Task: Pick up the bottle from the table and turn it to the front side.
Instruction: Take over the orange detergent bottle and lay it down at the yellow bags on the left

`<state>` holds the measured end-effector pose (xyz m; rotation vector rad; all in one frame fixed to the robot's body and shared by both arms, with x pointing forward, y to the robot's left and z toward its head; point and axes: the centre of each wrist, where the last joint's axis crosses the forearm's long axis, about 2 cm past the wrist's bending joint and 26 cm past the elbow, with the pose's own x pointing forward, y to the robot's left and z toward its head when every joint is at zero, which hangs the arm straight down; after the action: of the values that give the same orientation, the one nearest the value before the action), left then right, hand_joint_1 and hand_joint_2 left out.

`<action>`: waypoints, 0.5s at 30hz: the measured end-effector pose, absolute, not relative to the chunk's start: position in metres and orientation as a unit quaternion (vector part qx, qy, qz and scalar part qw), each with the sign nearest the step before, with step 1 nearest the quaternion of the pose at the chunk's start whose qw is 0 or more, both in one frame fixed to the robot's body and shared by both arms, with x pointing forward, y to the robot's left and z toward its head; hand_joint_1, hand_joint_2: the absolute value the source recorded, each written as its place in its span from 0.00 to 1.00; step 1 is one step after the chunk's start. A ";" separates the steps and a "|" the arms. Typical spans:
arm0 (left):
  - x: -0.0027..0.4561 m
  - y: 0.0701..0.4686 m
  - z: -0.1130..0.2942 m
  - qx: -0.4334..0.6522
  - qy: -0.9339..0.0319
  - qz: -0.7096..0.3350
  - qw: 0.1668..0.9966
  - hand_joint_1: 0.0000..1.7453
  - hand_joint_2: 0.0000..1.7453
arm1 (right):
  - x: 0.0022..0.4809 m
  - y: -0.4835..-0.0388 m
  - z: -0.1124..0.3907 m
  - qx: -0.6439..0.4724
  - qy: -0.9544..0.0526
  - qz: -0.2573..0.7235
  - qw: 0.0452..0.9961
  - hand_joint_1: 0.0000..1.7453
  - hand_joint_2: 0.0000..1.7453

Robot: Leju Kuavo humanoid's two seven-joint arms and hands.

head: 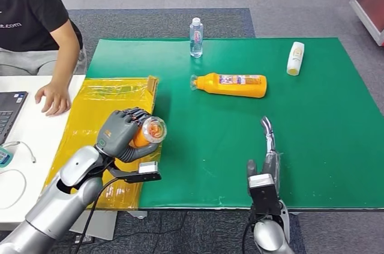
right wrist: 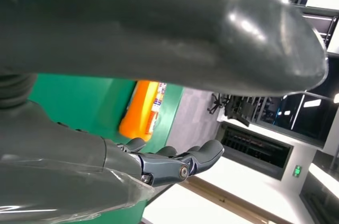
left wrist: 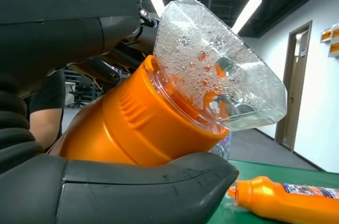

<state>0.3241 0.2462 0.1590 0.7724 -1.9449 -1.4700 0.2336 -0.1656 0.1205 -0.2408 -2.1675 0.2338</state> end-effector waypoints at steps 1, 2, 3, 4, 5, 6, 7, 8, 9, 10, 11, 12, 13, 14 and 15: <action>0.325 0.246 0.159 0.289 -0.727 -0.552 0.289 1.00 1.00 | 0.233 -0.165 0.120 -0.098 -0.879 0.093 0.458 0.00 0.00; 0.326 0.247 0.158 0.290 -0.726 -0.552 0.290 1.00 1.00 | 0.233 -0.165 0.120 -0.098 -0.878 0.092 0.459 0.00 0.00; 0.327 0.247 0.158 0.291 -0.726 -0.552 0.290 1.00 1.00 | 0.233 -0.165 0.120 -0.098 -0.878 0.091 0.459 0.00 0.00; 0.327 0.247 0.157 0.292 -0.726 -0.551 0.290 1.00 1.00 | 0.233 -0.164 0.120 -0.098 -0.878 0.090 0.460 0.00 0.00; 0.328 0.246 0.157 0.294 -0.727 -0.549 0.290 1.00 1.00 | 0.233 -0.164 0.120 -0.098 -0.878 0.089 0.460 0.00 0.00; 0.328 0.246 0.156 0.296 -0.728 -0.547 0.289 1.00 1.00 | 0.233 -0.164 0.121 -0.098 -0.878 0.088 0.460 0.00 0.00; 0.328 0.246 0.155 0.297 -0.729 -0.545 0.289 1.00 1.00 | 0.233 -0.164 0.121 -0.098 -0.878 0.088 0.460 0.00 0.00; 0.328 0.245 0.155 0.298 -0.729 -0.544 0.289 1.00 1.00 | 0.233 -0.163 0.121 -0.098 -0.879 0.087 0.459 0.00 0.00; 0.329 0.245 0.154 0.299 -0.730 -0.543 0.289 1.00 1.00 | 0.233 -0.163 0.121 -0.099 -0.879 0.088 0.458 0.00 0.00; 0.329 0.244 0.153 0.299 -0.730 -0.542 0.289 1.00 1.00 | 0.233 -0.163 0.121 -0.099 -0.879 0.088 0.458 0.00 0.00; 0.329 0.243 0.153 0.299 -0.731 -0.541 0.289 1.00 1.00 | 0.233 -0.162 0.121 -0.099 -0.879 0.088 0.457 0.00 0.00; 0.329 0.242 0.152 0.298 -0.731 -0.540 0.290 1.00 1.00 | 0.233 -0.162 0.121 -0.099 -0.880 0.088 0.457 0.00 0.00; 0.329 0.242 0.152 0.298 -0.732 -0.540 0.290 1.00 1.00 | 0.233 -0.162 0.121 -0.099 -0.880 0.088 0.457 0.00 0.00; 0.329 0.241 0.151 0.297 -0.731 -0.541 0.291 1.00 1.00 | 0.233 -0.161 0.122 -0.099 -0.880 0.088 0.457 0.00 0.00; 0.329 0.240 0.151 0.296 -0.731 -0.541 0.291 1.00 1.00 | 0.233 -0.161 0.121 -0.099 -0.880 0.088 0.457 0.00 0.00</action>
<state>0.3289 0.2397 0.1508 0.7890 -1.9493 -1.4432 0.2328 -0.1612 0.1214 -0.2439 -2.1680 0.2159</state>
